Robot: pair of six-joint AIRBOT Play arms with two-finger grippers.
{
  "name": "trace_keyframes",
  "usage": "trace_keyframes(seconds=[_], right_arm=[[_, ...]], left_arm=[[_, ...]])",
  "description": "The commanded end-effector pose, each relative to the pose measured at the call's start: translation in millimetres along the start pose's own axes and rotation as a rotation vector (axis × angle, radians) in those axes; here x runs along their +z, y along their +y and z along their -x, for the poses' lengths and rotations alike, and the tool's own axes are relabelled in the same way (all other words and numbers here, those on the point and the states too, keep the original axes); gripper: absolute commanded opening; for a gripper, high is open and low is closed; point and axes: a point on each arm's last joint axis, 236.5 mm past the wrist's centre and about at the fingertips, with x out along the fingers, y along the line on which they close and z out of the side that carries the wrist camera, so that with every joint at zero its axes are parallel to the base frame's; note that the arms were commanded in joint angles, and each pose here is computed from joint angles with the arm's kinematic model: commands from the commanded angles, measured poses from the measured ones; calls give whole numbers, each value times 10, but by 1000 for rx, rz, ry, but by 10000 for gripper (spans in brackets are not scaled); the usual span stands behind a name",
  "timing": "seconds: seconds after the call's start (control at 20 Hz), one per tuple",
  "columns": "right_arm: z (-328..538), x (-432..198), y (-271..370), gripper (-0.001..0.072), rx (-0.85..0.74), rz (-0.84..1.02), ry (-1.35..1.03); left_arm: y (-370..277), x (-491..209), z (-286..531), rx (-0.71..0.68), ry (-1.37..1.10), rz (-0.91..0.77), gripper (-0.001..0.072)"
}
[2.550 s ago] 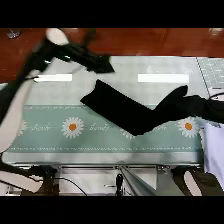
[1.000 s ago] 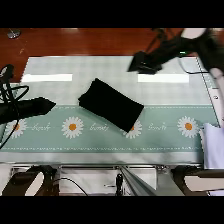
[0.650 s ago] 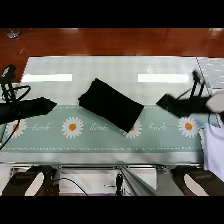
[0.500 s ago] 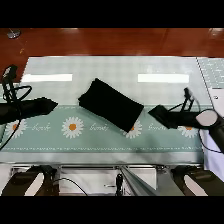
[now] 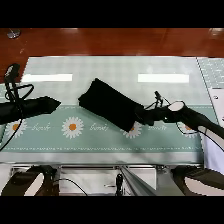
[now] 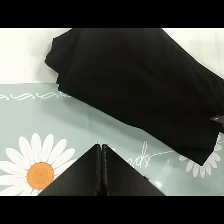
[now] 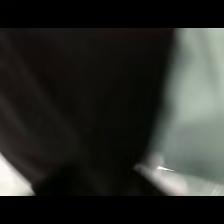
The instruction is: Fold the shirts.
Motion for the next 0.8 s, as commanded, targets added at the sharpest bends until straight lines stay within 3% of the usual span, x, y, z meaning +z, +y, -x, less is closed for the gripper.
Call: trace_keyframes(seconds=[0.0,0.2,0.35,0.55,0.75], right_arm=[[-251,-1,394,21,58,108,80],[287,400,1314,20,132,406,-2],[1145,862,1904,20,55,550,-193],[2245,1154,2122,20,-34,549,-312],[3150,1142,1579,20,-160,412,-337]], left_arm=[[-20,4,-2,-8,-2,3,25],[-17,4,-4,-7,-1,3,25],[-18,4,-4,-7,-1,3,25],[-18,6,-4,-7,-2,3,25],[-19,4,-4,-7,-1,3,25]])
